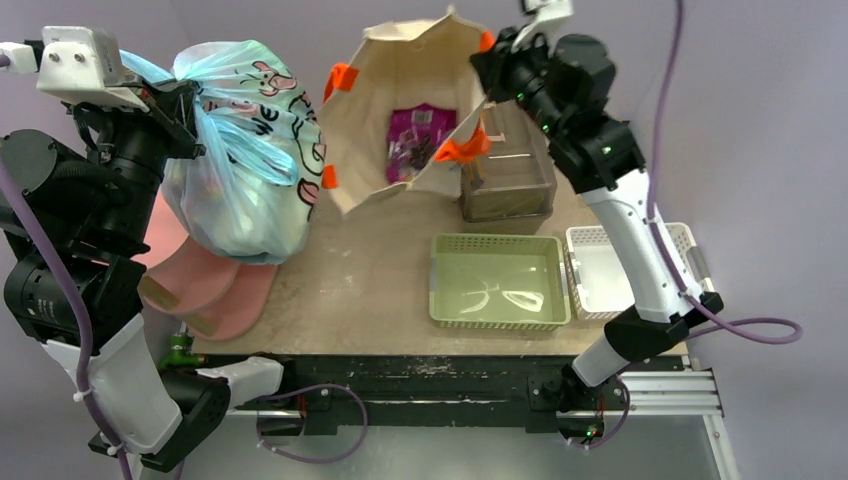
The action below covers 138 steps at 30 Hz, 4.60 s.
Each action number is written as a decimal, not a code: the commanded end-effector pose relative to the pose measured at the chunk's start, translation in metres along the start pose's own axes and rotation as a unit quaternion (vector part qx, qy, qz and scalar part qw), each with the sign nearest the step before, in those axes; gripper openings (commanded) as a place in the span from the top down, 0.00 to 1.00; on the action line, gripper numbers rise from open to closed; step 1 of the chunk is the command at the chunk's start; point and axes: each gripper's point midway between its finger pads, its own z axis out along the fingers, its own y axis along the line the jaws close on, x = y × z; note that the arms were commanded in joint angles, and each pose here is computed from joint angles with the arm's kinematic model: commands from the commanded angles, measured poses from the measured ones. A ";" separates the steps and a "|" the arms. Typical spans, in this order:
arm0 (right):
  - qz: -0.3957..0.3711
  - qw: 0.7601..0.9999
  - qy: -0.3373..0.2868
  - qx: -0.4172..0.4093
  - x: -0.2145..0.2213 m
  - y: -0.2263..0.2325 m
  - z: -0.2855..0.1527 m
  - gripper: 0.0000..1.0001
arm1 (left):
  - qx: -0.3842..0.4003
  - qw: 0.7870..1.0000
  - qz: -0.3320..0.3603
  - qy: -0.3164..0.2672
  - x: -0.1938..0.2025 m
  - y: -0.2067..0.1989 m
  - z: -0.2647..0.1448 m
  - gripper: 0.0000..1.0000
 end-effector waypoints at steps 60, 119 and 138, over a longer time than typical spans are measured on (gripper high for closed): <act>-0.133 0.890 0.045 0.434 0.049 -0.453 -0.021 0.03 | 0.220 0.901 0.023 0.373 0.363 -0.085 0.039 1.00; -0.196 0.909 0.266 -0.254 0.326 0.035 0.054 1.00 | 0.415 0.816 0.250 0.315 0.376 -0.031 -0.050 1.00; -0.202 0.883 0.142 -0.399 0.241 0.135 0.023 0.12 | 0.482 0.811 0.249 0.217 0.362 -0.057 -0.060 1.00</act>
